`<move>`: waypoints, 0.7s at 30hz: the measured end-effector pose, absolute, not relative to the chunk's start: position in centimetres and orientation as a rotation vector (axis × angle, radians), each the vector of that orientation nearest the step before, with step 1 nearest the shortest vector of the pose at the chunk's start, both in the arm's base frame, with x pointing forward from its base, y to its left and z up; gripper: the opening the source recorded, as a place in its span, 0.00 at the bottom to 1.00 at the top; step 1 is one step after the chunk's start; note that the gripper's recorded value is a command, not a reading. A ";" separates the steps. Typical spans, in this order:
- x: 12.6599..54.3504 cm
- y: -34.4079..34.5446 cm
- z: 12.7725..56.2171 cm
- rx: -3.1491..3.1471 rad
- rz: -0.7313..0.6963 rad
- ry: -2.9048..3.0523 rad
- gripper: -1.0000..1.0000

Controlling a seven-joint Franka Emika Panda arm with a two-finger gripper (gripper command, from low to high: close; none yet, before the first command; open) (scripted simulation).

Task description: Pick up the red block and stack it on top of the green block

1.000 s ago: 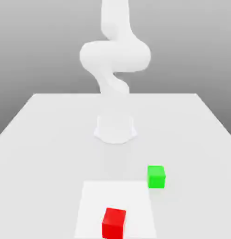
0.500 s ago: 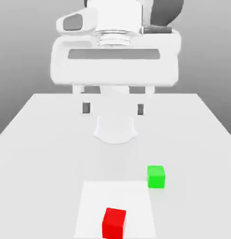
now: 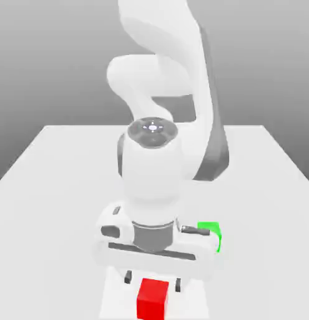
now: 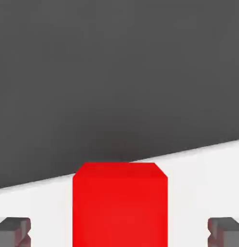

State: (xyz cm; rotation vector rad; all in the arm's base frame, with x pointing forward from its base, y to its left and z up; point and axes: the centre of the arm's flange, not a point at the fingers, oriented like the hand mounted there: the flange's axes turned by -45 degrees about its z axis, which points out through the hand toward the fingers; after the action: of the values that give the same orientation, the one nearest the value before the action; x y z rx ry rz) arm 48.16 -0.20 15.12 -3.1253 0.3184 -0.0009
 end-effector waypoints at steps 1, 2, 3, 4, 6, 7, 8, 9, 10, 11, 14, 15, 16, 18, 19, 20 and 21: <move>48.2 -0.2 15.1 -3.125 -0.001 0.318 0.00; 48.2 -0.2 15.1 -3.125 -0.001 0.318 0.00; 48.2 -0.2 15.1 -3.125 -0.001 0.318 0.00; 48.2 -0.2 15.1 -3.125 -0.002 0.318 0.00; 48.1 -0.2 14.6 -3.125 -0.001 0.318 0.00; 48.1 -0.2 14.9 -3.125 -0.001 0.319 0.00; 48.2 -0.2 15.8 -3.125 -0.001 0.319 0.00; 48.2 -0.2 16.9 -3.125 -0.001 0.319 0.00; 48.2 -0.2 18.0 -3.125 -0.001 0.319 0.00; 48.2 -0.2 19.3 -3.125 -0.001 0.319 0.00; 46.3 2.5 21.9 -3.115 0.001 0.205 0.00; 45.2 3.8 22.4 -3.111 0.001 0.144 0.00; 44.1 5.4 22.9 -3.107 0.002 0.068 0.00; 41.4 8.7 23.7 -3.097 0.004 -0.092 0.00; 40.0 9.9 24.1 -3.092 0.004 -0.165 0.00; 38.8 10.3 24.3 -3.090 0.004 -0.209 0.00; 37.5 10.7 24.5 -3.087 0.004 -0.256 0.00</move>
State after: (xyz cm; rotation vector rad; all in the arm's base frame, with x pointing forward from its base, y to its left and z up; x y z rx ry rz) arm 37.53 10.74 24.54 -3.0873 -0.2564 0.0039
